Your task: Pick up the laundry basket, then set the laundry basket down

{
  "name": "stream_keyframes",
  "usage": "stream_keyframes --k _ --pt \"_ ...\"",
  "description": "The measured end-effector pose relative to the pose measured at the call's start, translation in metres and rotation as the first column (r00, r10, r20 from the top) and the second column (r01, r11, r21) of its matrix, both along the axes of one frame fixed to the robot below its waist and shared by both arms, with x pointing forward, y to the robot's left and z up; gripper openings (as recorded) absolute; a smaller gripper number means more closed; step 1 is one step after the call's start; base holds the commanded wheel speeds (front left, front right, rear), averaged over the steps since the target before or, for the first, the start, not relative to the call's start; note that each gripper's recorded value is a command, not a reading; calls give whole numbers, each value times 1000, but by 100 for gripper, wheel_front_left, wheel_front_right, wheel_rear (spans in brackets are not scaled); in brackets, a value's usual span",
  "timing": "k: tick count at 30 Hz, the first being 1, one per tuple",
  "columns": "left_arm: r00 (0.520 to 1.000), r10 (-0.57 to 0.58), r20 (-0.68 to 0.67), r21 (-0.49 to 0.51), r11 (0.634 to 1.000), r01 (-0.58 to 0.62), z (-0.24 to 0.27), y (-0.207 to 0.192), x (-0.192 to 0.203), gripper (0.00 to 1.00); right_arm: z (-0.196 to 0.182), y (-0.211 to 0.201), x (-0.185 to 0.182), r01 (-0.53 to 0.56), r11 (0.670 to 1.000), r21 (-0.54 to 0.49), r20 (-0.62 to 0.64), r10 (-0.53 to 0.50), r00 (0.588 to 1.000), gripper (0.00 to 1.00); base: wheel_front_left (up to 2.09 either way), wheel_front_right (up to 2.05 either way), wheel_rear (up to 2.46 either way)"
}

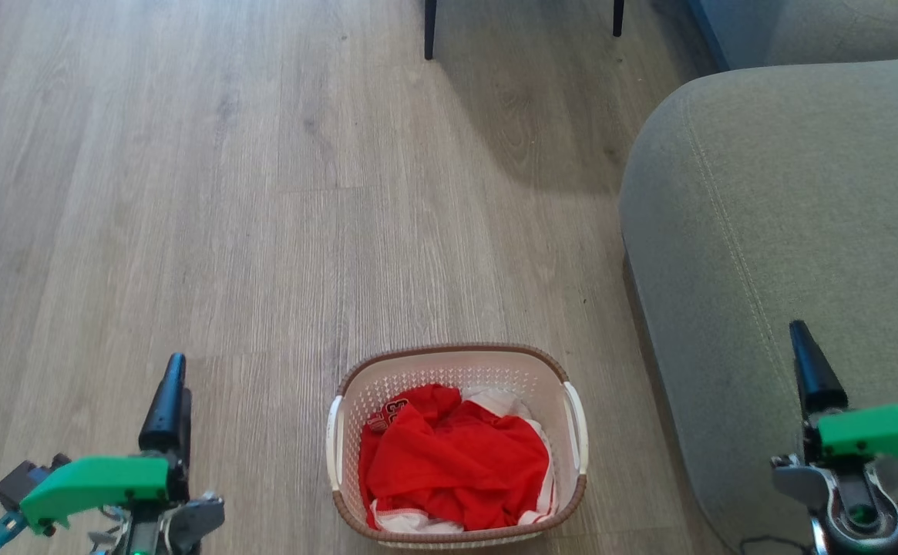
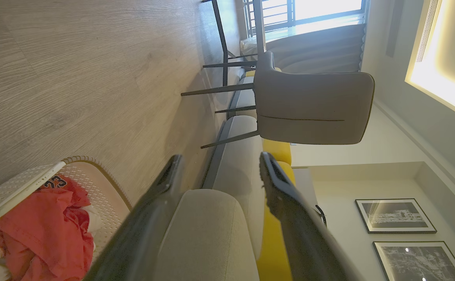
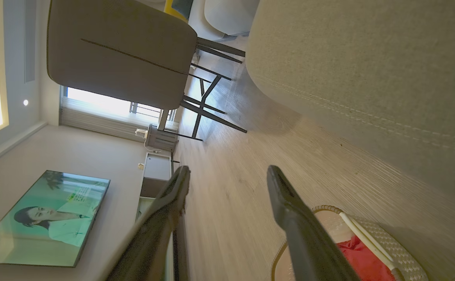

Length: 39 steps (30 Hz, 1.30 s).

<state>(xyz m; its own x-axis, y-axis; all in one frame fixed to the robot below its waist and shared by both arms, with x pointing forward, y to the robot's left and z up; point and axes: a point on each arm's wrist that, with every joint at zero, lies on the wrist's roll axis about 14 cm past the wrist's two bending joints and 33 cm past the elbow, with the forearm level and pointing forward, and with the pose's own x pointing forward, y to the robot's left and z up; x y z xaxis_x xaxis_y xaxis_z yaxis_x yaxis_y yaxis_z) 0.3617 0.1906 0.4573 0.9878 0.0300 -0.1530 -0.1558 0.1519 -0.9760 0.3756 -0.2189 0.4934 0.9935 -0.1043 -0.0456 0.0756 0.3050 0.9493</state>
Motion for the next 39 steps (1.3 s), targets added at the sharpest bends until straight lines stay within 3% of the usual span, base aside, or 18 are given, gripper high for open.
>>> stream_keyframes --k 11,19,29,35,39 --pt "997 10 75 119 993 -19 24 7 6 100 24 18 8 -50 980 -193 54 61 997 100 0 0 0" --pt "987 11 163 233 971 -49 56 12 15 100 53 26 18 -51 938 -342 126 100 987 100 0 0 0" --pt "986 -41 161 476 879 -41 79 -9 22 100 74 43 20 -48 845 -533 172 164 971 100 0 0 0" --pt "984 -103 143 621 784 -8 84 -35 23 100 85 51 24 -34 781 -623 195 197 961 100 0 0 0" --pt "983 -130 133 698 716 0 86 -49 24 100 86 55 25 -28 759 -651 198 206 958 100 0 0 0"
